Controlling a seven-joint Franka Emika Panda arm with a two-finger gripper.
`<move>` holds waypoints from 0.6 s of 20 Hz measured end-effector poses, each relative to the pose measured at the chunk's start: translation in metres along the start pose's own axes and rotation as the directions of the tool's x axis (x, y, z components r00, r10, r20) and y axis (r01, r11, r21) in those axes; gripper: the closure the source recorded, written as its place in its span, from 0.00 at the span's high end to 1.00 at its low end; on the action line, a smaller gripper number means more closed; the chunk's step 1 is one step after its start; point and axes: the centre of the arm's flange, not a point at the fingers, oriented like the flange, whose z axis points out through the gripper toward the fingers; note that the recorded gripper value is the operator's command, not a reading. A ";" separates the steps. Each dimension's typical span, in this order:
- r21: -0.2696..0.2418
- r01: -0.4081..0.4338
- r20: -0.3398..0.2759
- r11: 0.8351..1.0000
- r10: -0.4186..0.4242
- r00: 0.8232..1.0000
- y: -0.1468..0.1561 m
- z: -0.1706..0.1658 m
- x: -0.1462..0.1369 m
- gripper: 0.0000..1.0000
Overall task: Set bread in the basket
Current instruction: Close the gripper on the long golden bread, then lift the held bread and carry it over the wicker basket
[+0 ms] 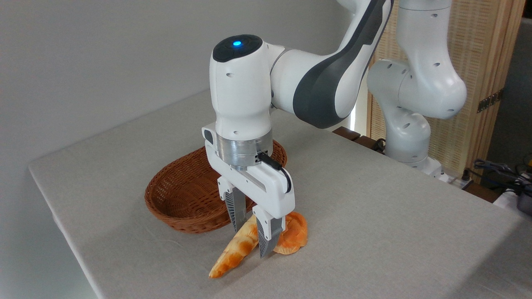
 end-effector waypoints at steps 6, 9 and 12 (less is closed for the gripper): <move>0.002 -0.006 -0.003 1.000 0.006 1.000 0.002 -0.002 0.002 0.06; 0.002 -0.013 -0.004 1.000 0.013 1.000 0.005 -0.002 0.005 0.07; 0.005 -0.017 -0.007 1.000 0.017 1.000 0.006 -0.004 0.007 0.07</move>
